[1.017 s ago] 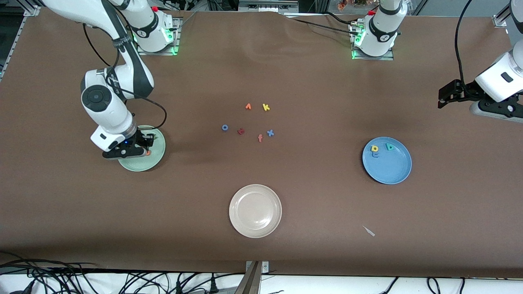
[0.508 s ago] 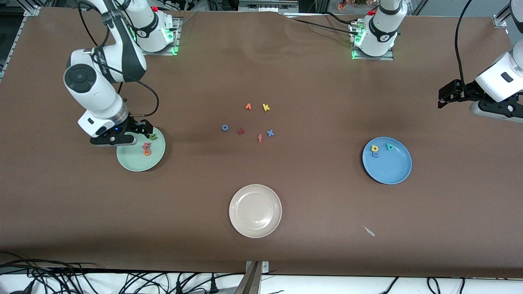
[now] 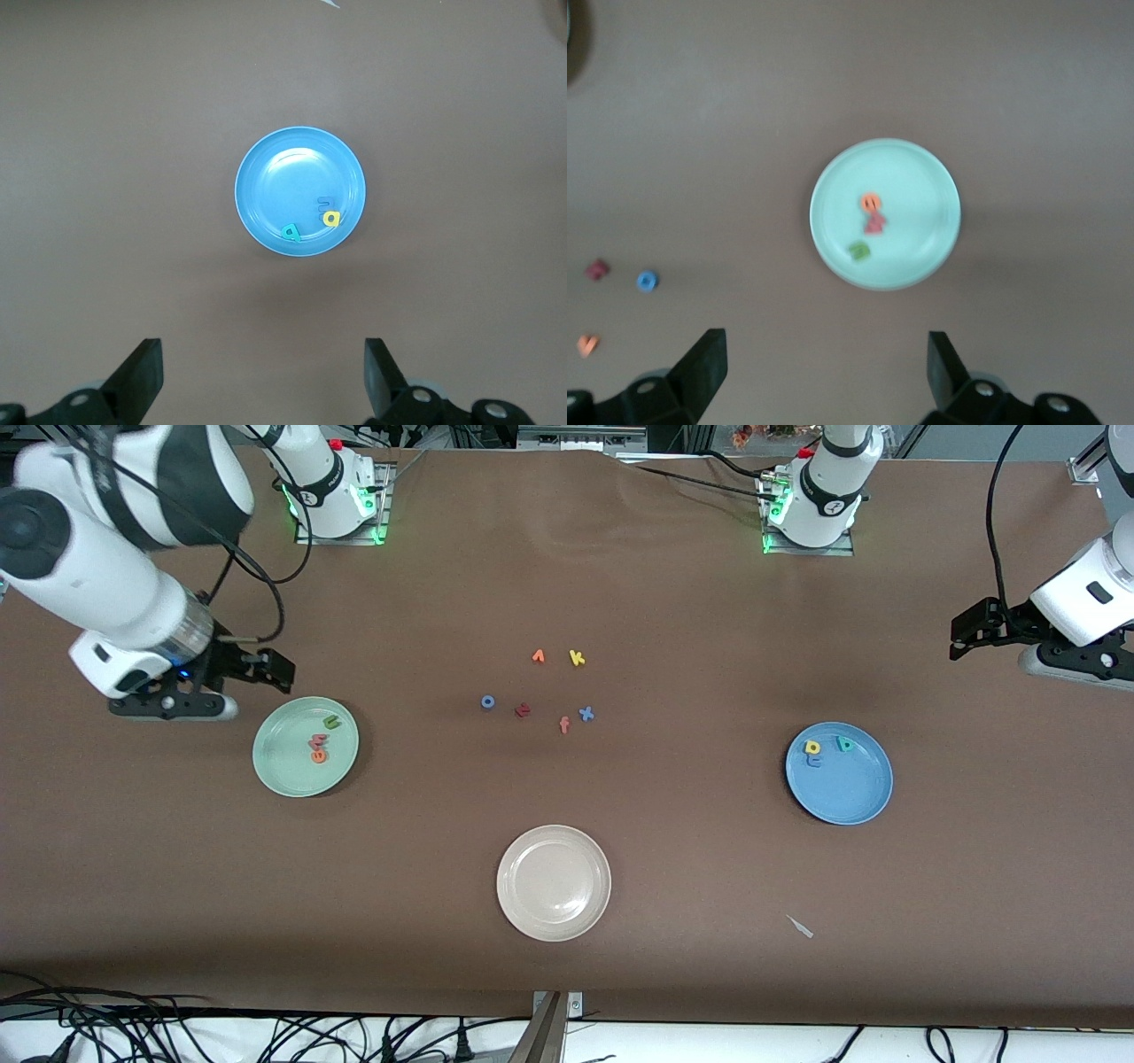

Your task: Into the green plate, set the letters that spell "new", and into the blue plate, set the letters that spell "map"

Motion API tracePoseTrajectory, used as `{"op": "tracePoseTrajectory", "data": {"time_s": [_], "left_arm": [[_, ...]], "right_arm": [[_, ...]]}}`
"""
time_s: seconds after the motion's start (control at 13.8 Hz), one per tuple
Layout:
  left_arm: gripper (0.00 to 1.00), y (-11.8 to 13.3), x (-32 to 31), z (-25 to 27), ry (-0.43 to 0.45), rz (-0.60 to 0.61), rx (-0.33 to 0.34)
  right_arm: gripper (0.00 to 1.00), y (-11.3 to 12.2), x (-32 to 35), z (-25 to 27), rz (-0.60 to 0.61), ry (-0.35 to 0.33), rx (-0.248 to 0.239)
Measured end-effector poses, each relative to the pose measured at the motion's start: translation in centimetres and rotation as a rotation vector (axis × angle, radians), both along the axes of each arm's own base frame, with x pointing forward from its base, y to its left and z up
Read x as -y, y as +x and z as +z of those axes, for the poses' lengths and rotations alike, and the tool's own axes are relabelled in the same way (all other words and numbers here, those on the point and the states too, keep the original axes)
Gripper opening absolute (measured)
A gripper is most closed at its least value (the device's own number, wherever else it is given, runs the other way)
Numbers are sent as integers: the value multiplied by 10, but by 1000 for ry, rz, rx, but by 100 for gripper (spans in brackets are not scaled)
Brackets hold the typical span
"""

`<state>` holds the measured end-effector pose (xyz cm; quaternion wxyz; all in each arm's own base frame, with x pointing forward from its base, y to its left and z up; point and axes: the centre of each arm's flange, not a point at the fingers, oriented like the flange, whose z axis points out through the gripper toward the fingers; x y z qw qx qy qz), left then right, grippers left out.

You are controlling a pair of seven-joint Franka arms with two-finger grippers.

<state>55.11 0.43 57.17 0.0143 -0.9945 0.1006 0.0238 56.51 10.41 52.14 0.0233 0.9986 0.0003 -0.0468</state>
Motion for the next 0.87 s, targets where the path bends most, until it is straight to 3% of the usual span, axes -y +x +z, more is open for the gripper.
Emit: {"op": "tracePoseTrajectory", "data": {"time_s": [0.07,0.36,0.87], "left_arm": [[100,0,0,0,0,0,-1],[100,-1,0,-1,0,0,-6],[100,-1,0,-1,0,0,-7]], "right_arm": [[100,-4,4,16,-8,-2,-22],[100,-12,17,43,-29,6,-9],[100,6,21,52,-46,10,14]]}}
